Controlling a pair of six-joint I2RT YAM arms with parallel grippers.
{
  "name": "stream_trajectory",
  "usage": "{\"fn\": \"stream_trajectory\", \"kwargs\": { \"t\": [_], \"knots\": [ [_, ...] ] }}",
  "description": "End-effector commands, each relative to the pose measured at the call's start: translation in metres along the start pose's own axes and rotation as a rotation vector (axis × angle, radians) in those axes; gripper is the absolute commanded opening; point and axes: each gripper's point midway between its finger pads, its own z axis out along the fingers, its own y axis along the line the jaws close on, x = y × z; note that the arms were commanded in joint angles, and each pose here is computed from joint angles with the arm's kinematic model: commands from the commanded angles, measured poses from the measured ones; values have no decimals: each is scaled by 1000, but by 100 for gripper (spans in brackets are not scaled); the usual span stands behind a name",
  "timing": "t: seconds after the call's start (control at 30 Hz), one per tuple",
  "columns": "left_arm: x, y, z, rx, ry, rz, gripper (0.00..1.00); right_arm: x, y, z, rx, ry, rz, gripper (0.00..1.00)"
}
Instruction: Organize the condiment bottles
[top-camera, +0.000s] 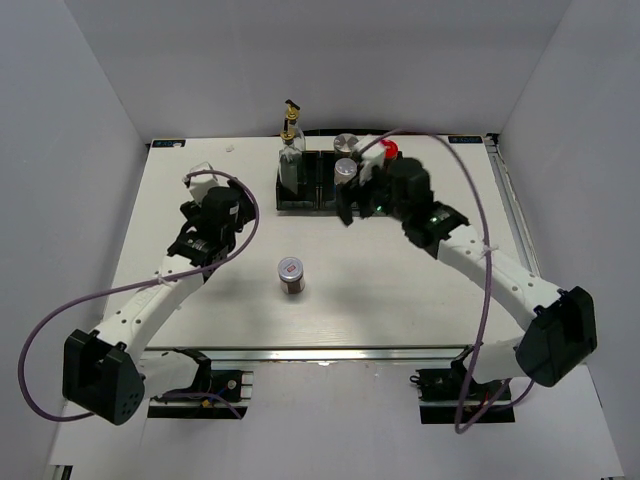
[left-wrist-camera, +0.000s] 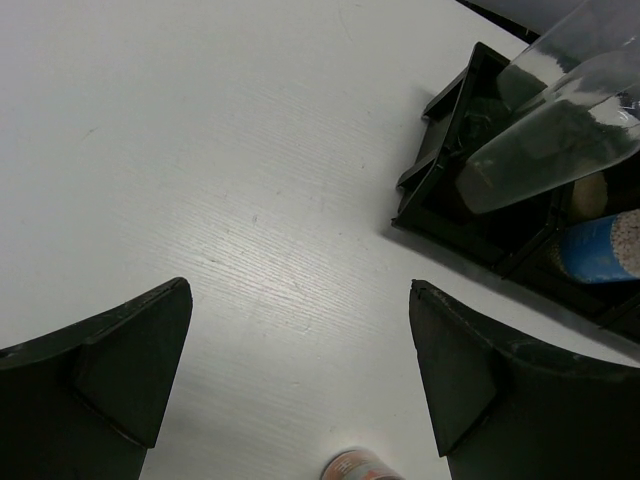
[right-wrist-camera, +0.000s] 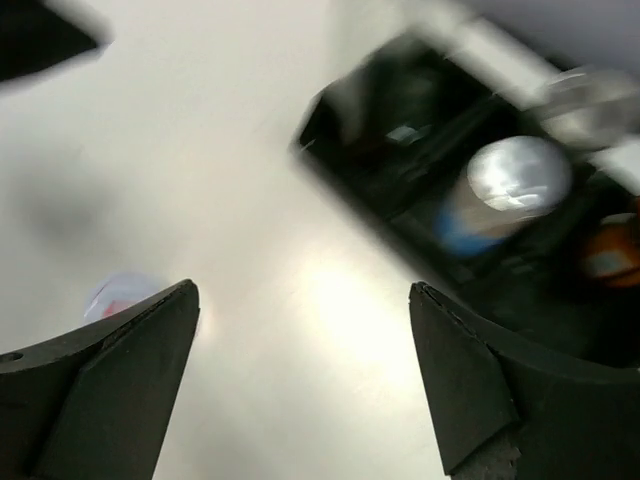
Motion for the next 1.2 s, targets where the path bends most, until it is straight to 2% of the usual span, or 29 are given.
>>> {"fn": "stream_trajectory", "kwargs": {
  "t": [0.0, 0.2, 0.43, 0.7, 0.97, 1.07, 1.1, 1.13, 1.17],
  "knots": [
    [-8, 2, -3, 49, -25, -69, 98, 77, 67, -16, -157, 283, -104, 90],
    [-5, 21, -4, 16, -34, -70, 98, 119, 135, -17, -385, 356, -170, 89],
    [4, 36, -8, -6, -25, -58, 98, 167, 162, 0, -467, 476, -277, 89],
    [6, 43, -10, -23, -33, -52, 98, 167, 190, 35, -508, 415, -326, 89],
    [6, 47, -9, -38, -41, -45, 98, 163, 190, 72, -430, 375, -301, 89],
    [7, 48, -9, -43, -39, -38, 98, 162, 188, 74, -408, 378, -295, 79],
    [7, 49, -8, -45, -38, -38, 98, 161, 186, 74, -398, 377, -291, 66],
    [7, 48, -8, -44, -39, -37, 98, 159, 185, 74, -385, 370, -284, 58],
    [7, 48, -8, -43, -39, -35, 98, 157, 183, 74, -367, 367, -277, 39]
  ]
}}
